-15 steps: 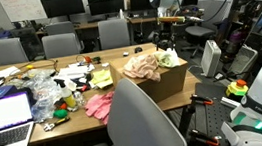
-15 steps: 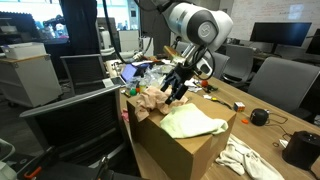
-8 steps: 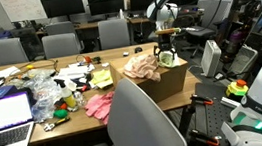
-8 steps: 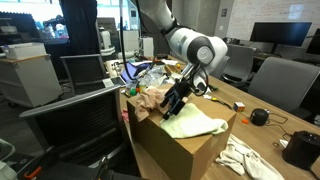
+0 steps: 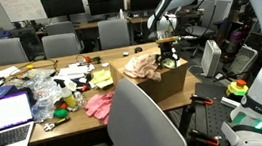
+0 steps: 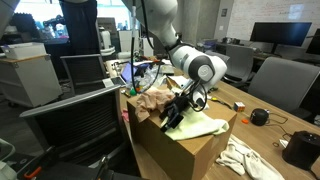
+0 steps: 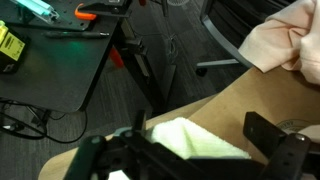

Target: Take the clothes on the box and put them on the back rest of the chair

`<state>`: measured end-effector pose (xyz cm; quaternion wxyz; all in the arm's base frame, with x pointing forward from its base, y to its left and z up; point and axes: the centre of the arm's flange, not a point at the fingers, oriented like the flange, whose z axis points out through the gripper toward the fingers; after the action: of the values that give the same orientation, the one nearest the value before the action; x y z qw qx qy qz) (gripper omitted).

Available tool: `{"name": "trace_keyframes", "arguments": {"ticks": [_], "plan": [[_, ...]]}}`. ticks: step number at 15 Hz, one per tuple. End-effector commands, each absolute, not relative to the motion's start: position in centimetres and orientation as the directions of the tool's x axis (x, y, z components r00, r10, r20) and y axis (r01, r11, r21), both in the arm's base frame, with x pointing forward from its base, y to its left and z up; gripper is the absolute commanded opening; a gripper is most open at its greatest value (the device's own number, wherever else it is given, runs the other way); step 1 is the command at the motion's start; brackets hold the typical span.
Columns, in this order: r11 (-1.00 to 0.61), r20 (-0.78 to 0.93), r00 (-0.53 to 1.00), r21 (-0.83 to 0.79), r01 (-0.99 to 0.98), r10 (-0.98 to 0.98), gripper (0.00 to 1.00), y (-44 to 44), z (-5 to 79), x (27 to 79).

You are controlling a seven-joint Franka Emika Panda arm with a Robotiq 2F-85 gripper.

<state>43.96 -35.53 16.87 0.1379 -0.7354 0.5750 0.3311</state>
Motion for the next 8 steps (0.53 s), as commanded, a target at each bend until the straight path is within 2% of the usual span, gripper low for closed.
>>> {"name": "trace_keyframes", "arguments": {"ticks": [1, 6, 8], "plan": [[-0.271, -0.652, 0.097, 0.171, -0.947, -0.752, 1.00, -36.83, 17.17, 44.13], [-0.281, -0.656, 0.114, 0.154, -0.947, -0.746, 1.00, -36.66, 17.69, 44.46], [-0.284, -0.654, 0.124, 0.146, -0.948, -0.747, 0.74, -36.57, 17.95, 44.66]]}}
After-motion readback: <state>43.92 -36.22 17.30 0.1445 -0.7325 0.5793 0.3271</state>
